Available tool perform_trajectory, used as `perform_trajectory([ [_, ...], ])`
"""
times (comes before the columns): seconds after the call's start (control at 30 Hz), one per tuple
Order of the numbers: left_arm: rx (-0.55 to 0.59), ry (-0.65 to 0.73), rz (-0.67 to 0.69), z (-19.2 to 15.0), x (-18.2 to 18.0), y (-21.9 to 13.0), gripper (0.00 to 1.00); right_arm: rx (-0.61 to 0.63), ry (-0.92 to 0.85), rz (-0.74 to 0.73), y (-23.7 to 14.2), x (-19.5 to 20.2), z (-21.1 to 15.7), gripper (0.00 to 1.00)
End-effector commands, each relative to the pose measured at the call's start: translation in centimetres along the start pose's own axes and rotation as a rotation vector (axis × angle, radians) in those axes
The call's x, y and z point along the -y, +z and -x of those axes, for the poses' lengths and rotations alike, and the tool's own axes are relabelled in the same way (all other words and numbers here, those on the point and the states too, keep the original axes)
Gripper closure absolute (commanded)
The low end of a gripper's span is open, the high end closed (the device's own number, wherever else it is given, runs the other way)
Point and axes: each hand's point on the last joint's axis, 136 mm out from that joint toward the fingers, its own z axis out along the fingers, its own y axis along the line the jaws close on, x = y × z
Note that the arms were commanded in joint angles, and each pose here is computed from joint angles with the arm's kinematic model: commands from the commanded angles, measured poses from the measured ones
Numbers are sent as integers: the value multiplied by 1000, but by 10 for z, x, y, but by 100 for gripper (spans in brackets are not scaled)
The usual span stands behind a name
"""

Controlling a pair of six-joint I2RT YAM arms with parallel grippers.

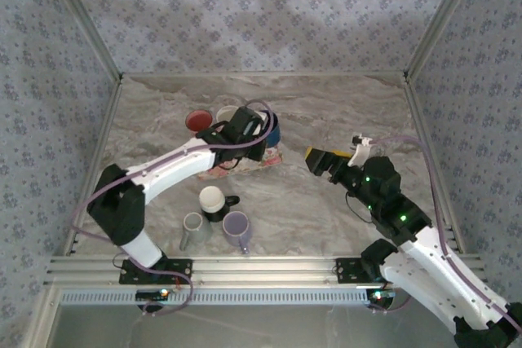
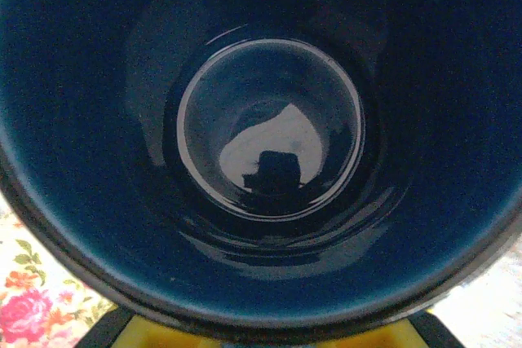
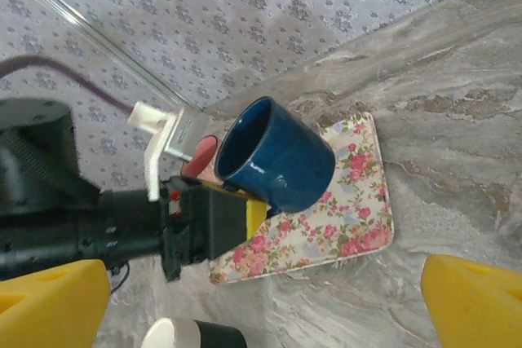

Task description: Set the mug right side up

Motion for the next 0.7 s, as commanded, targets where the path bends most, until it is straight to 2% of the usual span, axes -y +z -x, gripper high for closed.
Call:
perform_trajectory([
  [0.0,124,9,52,48,2,-6,100,16,-47,-27,-9,0,6,0],
  [0.3,80,28,171,53,-11,34,100,5,-86,-55,-17,5,0,0],
  [0.67,24,-52,231,47,-37,72,100,4,-96,-69,-21,7,-4,0],
])
